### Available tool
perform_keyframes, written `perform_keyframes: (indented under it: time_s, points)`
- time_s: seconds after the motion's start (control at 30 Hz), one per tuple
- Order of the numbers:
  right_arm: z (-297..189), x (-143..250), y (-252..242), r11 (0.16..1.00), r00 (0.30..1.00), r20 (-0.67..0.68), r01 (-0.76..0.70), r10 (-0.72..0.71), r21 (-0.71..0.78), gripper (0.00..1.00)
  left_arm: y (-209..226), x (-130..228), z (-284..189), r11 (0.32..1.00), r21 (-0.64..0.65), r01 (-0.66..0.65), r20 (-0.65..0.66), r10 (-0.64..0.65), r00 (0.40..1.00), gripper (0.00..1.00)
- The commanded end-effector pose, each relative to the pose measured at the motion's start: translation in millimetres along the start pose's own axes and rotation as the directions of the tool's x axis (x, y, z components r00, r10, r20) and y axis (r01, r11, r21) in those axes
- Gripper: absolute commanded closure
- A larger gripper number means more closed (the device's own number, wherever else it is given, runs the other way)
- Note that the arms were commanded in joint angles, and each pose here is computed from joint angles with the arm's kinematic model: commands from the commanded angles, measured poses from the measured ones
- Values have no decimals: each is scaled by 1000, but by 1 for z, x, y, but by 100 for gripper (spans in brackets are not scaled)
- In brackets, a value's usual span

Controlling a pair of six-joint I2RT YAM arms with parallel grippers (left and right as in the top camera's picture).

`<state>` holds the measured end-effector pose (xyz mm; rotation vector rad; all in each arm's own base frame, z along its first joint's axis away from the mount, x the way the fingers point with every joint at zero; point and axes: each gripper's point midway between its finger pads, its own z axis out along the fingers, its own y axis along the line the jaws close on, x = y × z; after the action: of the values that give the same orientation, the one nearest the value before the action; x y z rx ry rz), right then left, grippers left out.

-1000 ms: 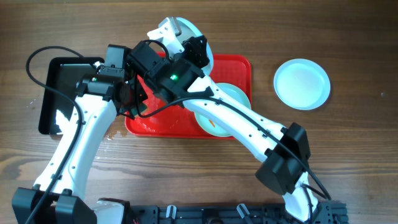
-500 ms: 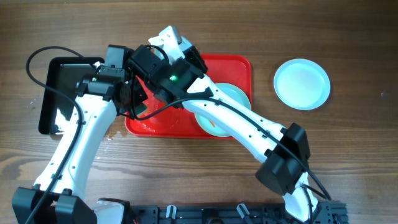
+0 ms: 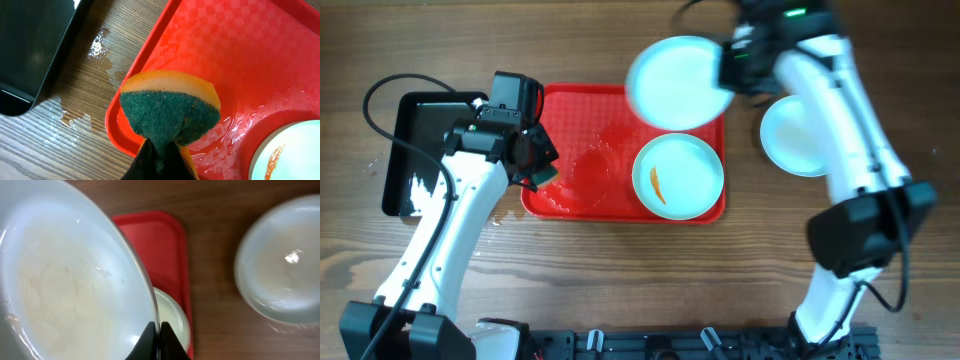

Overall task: Clean dirty plates on tray and stack at the side
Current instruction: 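Carry the left plate with the right gripper onto the plate at right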

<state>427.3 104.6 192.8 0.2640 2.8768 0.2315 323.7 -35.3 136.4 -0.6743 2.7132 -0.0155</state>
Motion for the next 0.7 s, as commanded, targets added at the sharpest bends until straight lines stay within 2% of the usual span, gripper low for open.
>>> perform_keyframes:
  time_s: [0.0,0.1,0.2,0.4,0.5,0.67]
  points:
    - [-23,-5,-73,992,992,-55,-114,111,-53,96,-2,0,-2,1000,14,9,3,-9,1000,96]
    - [-25,-3,-156,952,949,-77,-307,307,5,96,-3,0,-2,1000,16,10,5,-10,1000,96]
    - [-2,12,-198,915,909,-112,-399,402,53,95,-4,-1,-2,1000,19,10,8,-10,1000,96]
    - [68,39,-229,896,886,-135,-433,443,96,96,-4,-1,-2,1000,19,10,8,-10,1000,96]
    - [73,51,-253,856,864,-102,-460,492,237,96,-4,-1,-2,1000,19,10,8,-10,1000,96]
    - [73,50,-257,840,855,-83,-478,511,256,96,-4,-1,-2,1000,19,10,8,-10,1000,96]
